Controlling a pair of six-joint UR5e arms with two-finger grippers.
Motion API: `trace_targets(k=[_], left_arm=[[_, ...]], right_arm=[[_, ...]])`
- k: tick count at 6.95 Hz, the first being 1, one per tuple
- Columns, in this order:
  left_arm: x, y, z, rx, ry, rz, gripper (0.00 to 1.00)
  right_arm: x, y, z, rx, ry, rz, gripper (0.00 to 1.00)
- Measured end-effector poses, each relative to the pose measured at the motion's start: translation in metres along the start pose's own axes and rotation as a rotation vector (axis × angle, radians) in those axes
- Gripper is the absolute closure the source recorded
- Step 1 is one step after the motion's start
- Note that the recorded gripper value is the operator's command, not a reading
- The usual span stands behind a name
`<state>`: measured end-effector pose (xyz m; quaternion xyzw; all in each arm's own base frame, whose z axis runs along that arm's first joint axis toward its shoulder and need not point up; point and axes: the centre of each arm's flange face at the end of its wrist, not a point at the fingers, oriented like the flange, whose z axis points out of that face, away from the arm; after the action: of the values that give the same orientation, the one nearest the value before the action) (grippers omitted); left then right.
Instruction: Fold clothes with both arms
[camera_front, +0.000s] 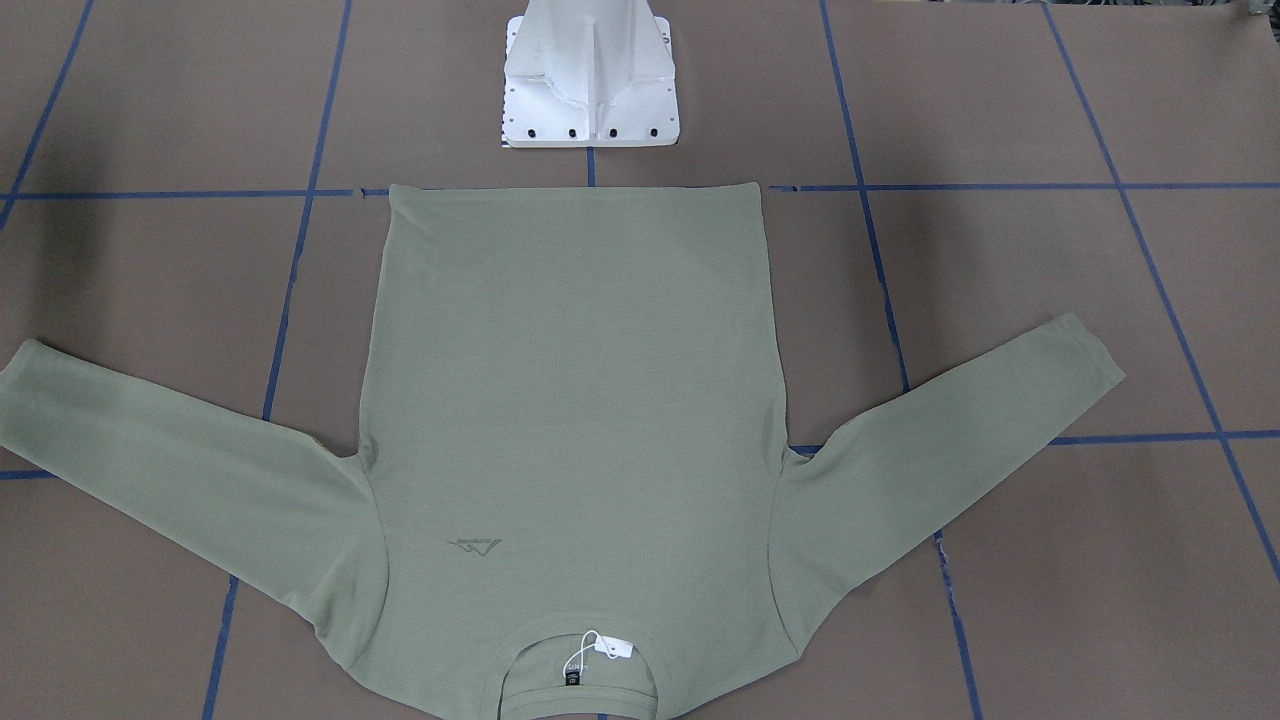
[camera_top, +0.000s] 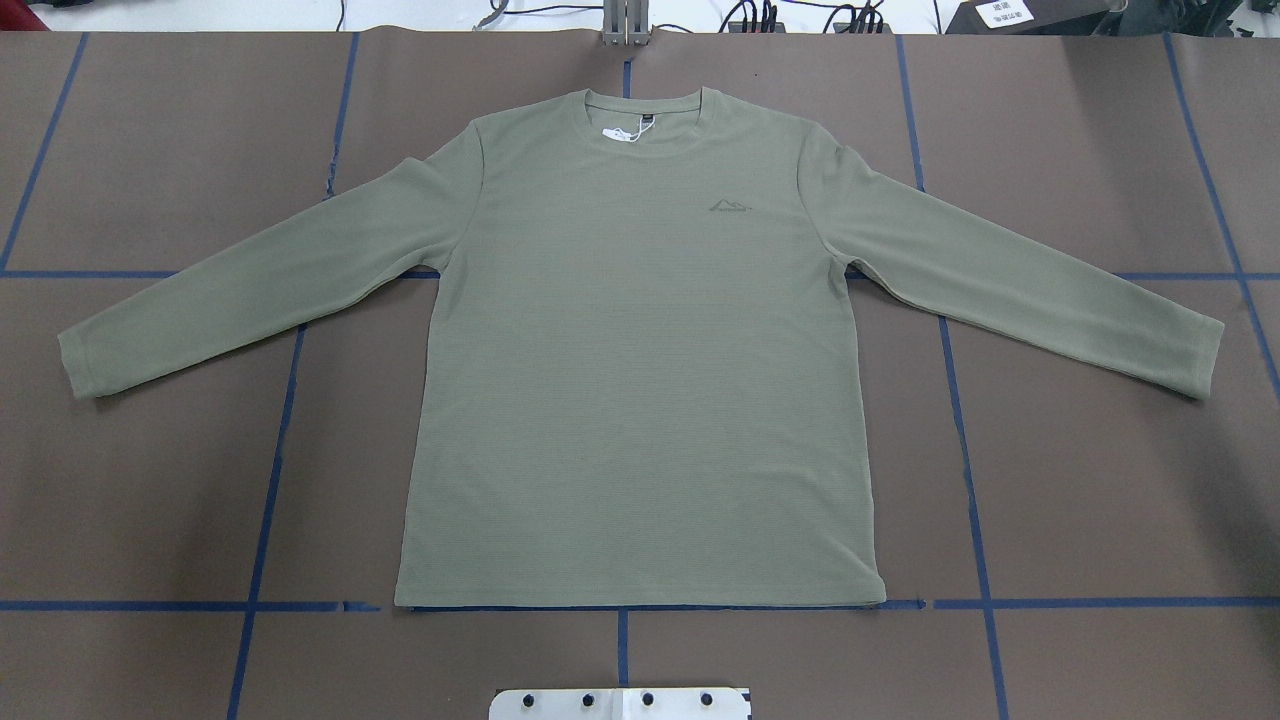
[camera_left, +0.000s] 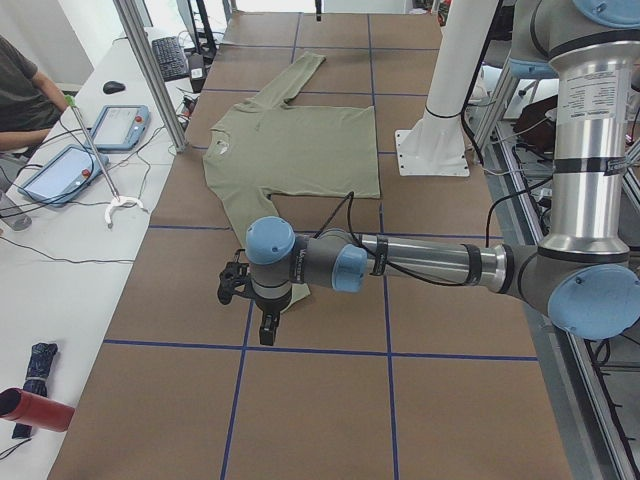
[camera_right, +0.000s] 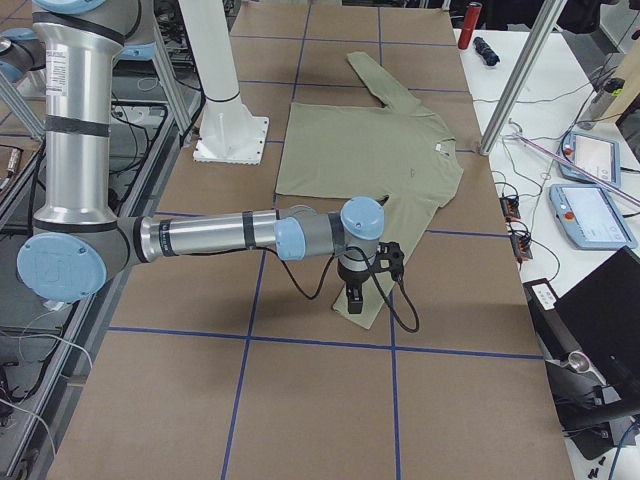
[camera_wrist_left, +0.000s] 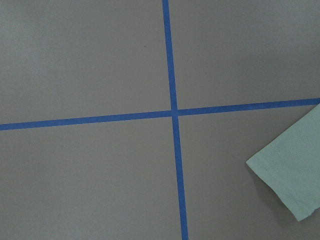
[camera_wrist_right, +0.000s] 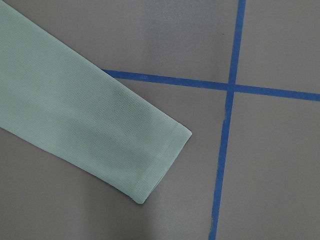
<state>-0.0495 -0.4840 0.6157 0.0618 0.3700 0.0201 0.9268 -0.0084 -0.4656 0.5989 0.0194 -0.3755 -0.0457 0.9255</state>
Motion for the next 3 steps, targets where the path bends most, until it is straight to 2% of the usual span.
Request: trace_targets(k=[1,3], left_arm=[[0.0013,-0.0023,-0.0012,0.003,0.001,0.002,0.0],[0.0059,-0.0087,-0.0052,0.012,0.001,0.011,0.0]], right_arm=[[0.0006,0.0002,0.0007,-0.002,-0.002,0.002,0.0],[-0.0049,0.0004,-0.0011,-0.003,-0.041,0.0,0.0]])
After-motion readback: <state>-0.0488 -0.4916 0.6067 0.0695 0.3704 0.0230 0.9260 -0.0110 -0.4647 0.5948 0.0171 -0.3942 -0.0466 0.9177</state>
